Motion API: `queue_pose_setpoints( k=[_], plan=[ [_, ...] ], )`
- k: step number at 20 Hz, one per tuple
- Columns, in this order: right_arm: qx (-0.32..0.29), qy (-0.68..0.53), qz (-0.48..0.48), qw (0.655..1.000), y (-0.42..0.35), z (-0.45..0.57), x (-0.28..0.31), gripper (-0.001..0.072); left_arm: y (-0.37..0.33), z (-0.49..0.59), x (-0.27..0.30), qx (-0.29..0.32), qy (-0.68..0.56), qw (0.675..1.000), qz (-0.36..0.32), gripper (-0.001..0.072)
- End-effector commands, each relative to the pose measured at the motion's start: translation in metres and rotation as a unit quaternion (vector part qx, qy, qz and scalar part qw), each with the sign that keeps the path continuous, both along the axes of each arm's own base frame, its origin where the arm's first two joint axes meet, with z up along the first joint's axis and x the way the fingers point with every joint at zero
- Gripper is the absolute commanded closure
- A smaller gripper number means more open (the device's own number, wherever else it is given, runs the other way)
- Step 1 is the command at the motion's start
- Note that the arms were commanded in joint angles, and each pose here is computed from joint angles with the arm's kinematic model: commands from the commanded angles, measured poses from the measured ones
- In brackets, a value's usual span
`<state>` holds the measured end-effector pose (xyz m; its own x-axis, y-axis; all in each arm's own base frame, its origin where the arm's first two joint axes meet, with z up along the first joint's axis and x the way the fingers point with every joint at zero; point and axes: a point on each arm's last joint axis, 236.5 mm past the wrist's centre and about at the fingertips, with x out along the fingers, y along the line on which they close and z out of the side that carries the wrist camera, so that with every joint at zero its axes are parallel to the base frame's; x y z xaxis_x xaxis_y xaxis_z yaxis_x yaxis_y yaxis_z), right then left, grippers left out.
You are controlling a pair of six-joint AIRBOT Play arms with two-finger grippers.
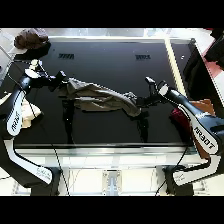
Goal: Fold the shirts.
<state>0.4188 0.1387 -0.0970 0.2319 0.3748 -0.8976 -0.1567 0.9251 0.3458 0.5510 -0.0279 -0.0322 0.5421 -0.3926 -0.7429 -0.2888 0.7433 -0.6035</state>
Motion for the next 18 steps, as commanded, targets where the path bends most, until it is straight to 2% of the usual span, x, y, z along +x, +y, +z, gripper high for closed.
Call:
queue_pose_setpoints(
  k=[1, 5, 7, 9, 11, 15, 18],
  plan=[
    [-0.001, -0.011, 0.007, 1.0, 0.001, 0.013, 0.006, 0.0703, 0.002, 0.02, 0.0, 0.019, -0.028, 0.999, -0.021, 0.0696],
    [-0.045, -0.096, 0.061, 0.992, -0.013, 0.129, 0.01, 0.0704, 0.023, 0.127, -0.015, 0.079, -0.14, 0.985, -0.056, 0.0696],
    [-0.073, -0.147, 0.081, 0.983, -0.026, 0.211, -0.012, 0.0703, 0.037, 0.201, -0.038, 0.103, -0.203, 0.973, -0.044, 0.0696],
    [-0.076, -0.216, 0.088, 0.969, -0.031, 0.297, -0.049, 0.0703, 0.048, 0.281, -0.072, 0.132, -0.276, 0.952, -0.02, 0.0696],
    [-0.069, -0.308, 0.086, 0.945, -0.035, 0.381, -0.092, 0.0703, 0.051, 0.356, -0.118, 0.167, -0.351, 0.921, -0.001, 0.0696],
    [-0.054, -0.5, 0.059, 0.862, -0.046, 0.521, -0.182, 0.0703, 0.024, 0.464, -0.224, 0.245, -0.479, 0.843, 0.002, 0.0696],
    [-0.055, -0.557, 0.046, 0.827, -0.054, 0.563, -0.215, 0.0704, 0.002, 0.498, -0.281, 0.264, -0.527, 0.808, 0.002, 0.0696]
  ],
)
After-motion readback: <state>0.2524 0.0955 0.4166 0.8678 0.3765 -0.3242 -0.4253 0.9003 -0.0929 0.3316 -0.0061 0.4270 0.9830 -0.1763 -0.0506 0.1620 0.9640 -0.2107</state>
